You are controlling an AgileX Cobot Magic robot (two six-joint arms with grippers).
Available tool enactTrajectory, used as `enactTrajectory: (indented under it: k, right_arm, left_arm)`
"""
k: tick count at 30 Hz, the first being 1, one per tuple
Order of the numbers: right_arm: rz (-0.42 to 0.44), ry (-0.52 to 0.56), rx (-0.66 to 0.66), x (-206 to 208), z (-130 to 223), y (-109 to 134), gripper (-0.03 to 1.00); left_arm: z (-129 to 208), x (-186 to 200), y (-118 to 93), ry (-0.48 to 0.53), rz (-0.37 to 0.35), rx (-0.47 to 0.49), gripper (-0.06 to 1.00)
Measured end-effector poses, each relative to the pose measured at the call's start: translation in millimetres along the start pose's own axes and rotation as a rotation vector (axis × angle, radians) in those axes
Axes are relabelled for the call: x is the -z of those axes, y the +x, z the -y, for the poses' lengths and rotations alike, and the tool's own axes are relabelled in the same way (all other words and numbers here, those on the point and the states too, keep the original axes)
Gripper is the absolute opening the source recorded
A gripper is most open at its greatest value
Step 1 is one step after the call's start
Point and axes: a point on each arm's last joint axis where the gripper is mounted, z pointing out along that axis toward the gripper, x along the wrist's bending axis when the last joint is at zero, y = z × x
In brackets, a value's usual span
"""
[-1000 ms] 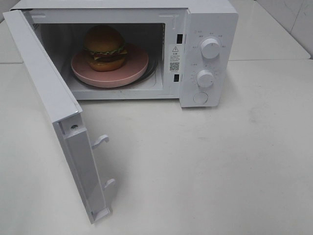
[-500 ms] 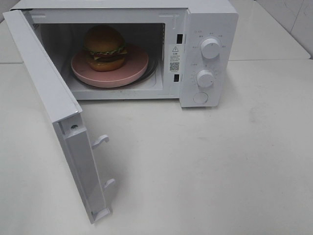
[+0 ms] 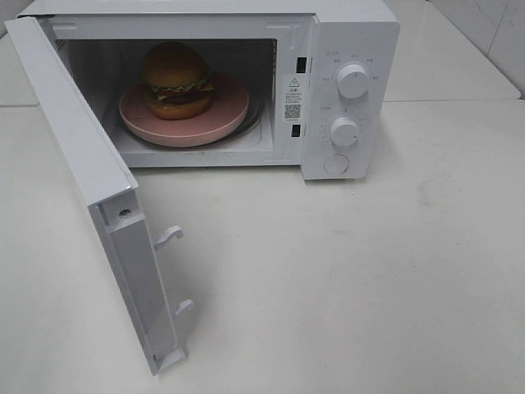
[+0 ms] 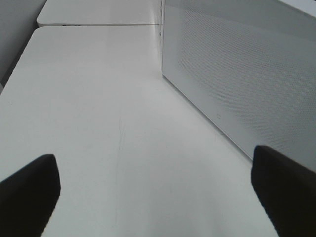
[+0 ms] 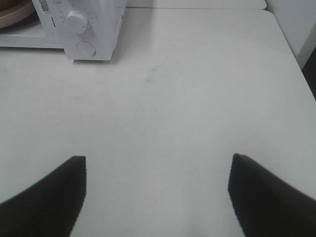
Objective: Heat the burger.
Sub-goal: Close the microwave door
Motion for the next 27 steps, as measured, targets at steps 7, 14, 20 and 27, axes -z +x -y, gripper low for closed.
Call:
enactTrajectory:
  k: [7, 14, 20, 27]
  right_arm:
    - [0.0, 0.0, 0.0, 0.0, 0.0, 0.0, 0.76]
    - [0.0, 0.0, 0.0, 0.0, 0.0, 0.0, 0.76]
    - [0.0, 0.0, 0.0, 0.0, 0.0, 0.0, 0.76]
    - [0.0, 0.0, 0.0, 0.0, 0.0, 0.0, 0.76]
  left_arm:
    - [0.0, 0.0, 0.0, 0.0, 0.0, 0.0, 0.99]
    - [0.0, 0.0, 0.0, 0.0, 0.0, 0.0, 0.99]
    - [-2.3, 1.6, -0.1, -0.009, 0.0, -0.001, 0.99]
    - [-19.8, -2.9, 1.1, -0.038, -0.006, 0.003, 0.92]
